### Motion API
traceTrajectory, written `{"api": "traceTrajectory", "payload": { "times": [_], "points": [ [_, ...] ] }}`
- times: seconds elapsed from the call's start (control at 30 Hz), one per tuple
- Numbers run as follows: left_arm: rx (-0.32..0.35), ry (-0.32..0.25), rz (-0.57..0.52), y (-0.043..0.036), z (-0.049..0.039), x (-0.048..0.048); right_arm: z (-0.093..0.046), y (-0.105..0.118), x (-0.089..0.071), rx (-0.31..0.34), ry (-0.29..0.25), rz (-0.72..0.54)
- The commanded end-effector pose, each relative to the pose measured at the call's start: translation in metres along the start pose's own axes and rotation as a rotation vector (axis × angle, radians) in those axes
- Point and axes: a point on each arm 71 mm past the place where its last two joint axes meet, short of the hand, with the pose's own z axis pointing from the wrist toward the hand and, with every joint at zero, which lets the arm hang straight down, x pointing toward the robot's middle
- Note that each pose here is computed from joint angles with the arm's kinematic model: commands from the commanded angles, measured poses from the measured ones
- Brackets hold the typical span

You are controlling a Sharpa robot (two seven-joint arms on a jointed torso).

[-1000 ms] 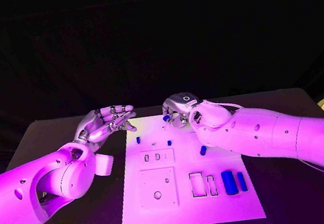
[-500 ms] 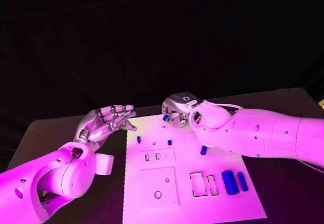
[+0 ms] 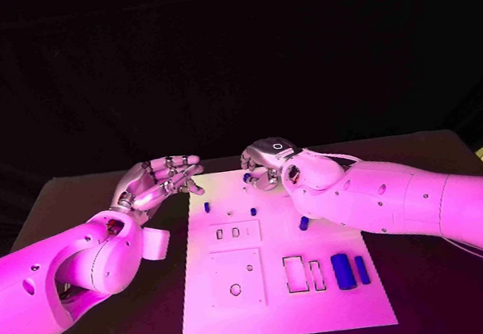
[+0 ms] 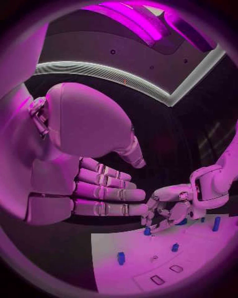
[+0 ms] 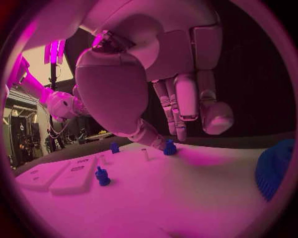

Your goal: Assemble the parts on the task board

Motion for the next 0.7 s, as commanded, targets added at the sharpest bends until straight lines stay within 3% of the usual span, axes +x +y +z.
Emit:
{"api": "traceTrajectory", "payload": {
  "times": [0.03,0.3,0.5,0.7],
  "points": [
    [0.004,0.005,-0.002,-0.0013,0.0007,0.0011,0.0,0.0,0.001,-0.001,0.012,-0.001],
    [0.003,0.001,-0.001,-0.0012,0.0005,-0.0006,-0.006,-0.004,-0.001,0.003,-0.005,0.007],
    [0.003,-0.007,0.003,-0.0011,-0.0003,-0.0045,-0.025,-0.018,-0.008,0.013,-0.02,0.04],
    [0.002,-0.015,0.006,-0.0011,-0.0012,-0.0083,-0.046,-0.039,-0.023,0.059,0.003,0.129]
  ]
}}
